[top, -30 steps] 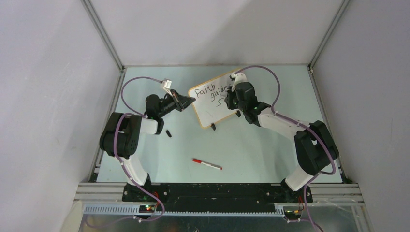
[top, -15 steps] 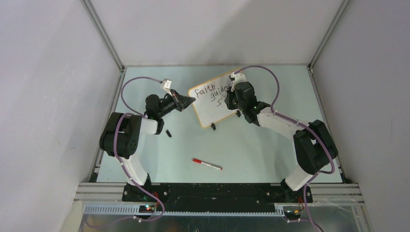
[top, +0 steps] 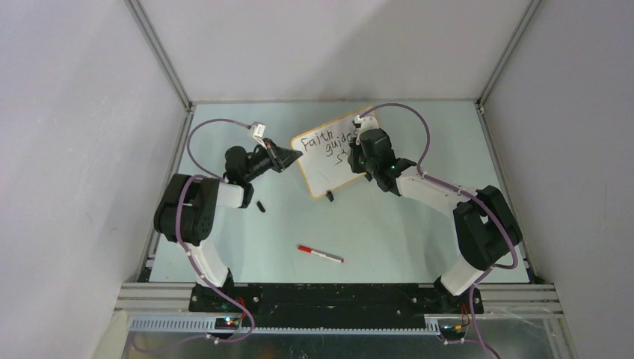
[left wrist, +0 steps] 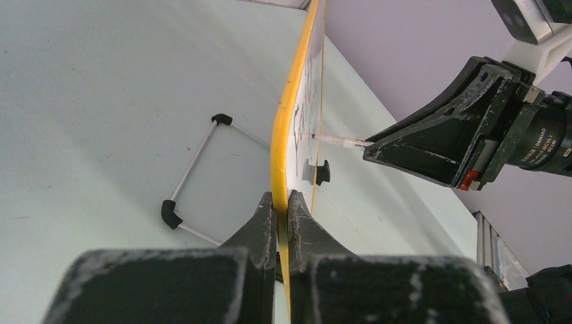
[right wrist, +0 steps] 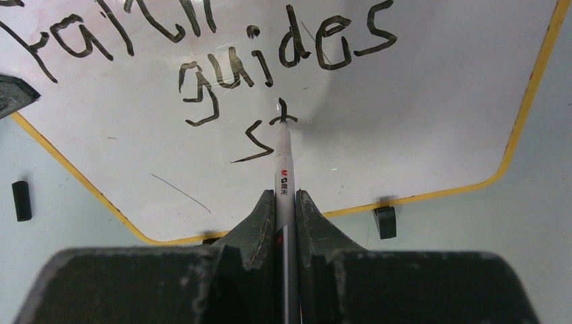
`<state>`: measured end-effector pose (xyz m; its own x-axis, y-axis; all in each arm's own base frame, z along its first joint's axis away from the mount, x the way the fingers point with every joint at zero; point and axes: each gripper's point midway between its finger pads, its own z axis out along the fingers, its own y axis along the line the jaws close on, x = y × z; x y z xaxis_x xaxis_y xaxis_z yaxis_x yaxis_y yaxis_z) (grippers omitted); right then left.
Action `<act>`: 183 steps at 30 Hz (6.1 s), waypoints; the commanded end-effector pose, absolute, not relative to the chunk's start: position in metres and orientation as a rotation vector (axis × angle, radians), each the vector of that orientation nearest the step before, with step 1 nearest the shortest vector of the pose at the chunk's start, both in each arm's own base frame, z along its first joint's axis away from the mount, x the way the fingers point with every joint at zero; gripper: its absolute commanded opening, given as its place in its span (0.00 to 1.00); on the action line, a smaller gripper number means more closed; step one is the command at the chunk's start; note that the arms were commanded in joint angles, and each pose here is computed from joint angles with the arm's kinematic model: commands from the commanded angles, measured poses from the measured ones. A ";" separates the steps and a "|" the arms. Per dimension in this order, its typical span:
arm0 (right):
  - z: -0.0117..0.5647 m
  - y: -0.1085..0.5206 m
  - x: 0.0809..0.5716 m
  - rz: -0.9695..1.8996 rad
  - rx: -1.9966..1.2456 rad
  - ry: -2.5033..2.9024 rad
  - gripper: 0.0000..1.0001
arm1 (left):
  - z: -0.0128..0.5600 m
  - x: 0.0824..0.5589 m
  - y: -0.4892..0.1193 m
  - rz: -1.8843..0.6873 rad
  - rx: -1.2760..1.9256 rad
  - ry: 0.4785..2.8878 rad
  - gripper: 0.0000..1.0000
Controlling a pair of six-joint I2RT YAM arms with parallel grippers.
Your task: Write a sentence on the whiteboard
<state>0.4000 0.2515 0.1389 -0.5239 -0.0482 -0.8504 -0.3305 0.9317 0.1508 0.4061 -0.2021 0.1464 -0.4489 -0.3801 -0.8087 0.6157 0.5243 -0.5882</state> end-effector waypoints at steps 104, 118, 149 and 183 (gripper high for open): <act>0.161 0.239 0.421 0.404 -0.189 2.046 0.00 | 0.145 0.411 -0.195 -1.047 0.251 1.670 0.00; 0.156 0.234 0.426 0.376 -0.162 2.067 0.00 | 0.145 0.411 -0.194 -1.046 0.250 1.670 0.00; 0.167 0.240 0.431 0.424 -0.174 2.040 0.00 | 0.146 0.412 -0.194 -1.045 0.251 1.670 0.00; 0.135 0.230 0.407 0.348 -0.193 2.142 0.00 | 0.144 0.410 -0.195 -1.045 0.252 1.672 0.00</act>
